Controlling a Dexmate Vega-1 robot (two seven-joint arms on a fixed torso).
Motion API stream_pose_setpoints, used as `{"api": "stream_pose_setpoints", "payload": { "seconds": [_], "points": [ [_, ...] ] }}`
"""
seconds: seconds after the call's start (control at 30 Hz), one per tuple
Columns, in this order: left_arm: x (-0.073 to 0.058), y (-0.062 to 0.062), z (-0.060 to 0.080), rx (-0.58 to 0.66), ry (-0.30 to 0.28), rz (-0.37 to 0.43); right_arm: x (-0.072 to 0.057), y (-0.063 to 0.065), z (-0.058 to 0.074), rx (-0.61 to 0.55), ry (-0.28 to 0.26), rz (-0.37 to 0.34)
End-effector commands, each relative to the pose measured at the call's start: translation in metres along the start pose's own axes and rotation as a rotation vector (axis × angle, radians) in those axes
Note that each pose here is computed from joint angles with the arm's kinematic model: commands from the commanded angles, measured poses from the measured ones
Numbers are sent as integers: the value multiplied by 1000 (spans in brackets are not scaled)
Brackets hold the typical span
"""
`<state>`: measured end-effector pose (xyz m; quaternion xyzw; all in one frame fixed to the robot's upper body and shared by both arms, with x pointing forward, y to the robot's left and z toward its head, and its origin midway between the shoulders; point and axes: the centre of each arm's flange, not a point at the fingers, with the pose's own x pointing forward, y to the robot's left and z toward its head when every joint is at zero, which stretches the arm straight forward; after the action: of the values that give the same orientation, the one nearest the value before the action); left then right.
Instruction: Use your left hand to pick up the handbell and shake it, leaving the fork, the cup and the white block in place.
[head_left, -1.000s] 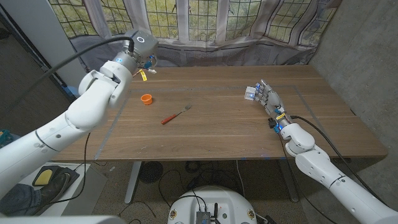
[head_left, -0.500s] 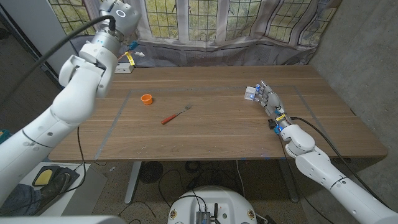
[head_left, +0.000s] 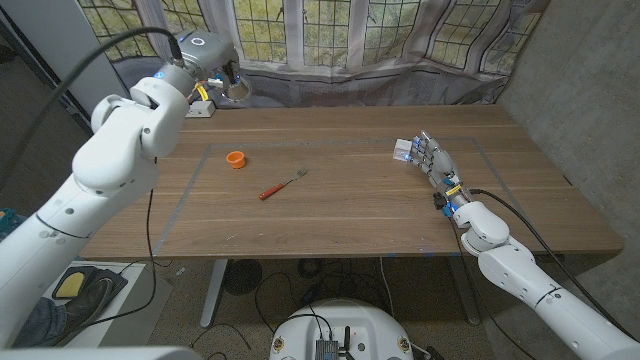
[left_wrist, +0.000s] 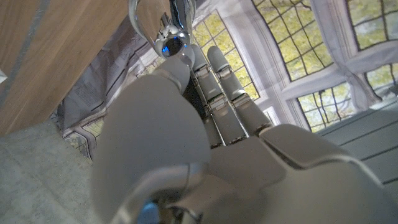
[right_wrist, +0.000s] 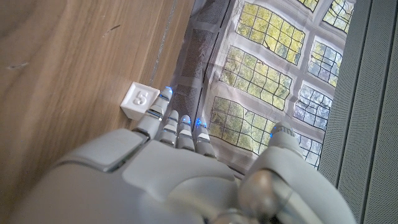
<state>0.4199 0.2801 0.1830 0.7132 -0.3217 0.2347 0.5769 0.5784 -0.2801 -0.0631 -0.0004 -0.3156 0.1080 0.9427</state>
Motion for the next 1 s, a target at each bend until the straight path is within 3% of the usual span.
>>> {"api": "stream_pose_setpoints", "payload": {
  "seconds": [0.03, 0.4, 0.67, 1.0],
  "points": [
    [1, -38, 5, -378, -35, -44, -3, -2, 1, -4, -5, 0],
    [8, -49, 1, -506, 24, -36, -4, -4, 4, -9, -5, 2],
    [30, -57, 8, -486, 27, -70, -9, -4, 4, -11, -7, -9],
    [68, -63, 29, -429, -14, -192, -15, -6, 1, -3, -7, -25]
  ]
}}
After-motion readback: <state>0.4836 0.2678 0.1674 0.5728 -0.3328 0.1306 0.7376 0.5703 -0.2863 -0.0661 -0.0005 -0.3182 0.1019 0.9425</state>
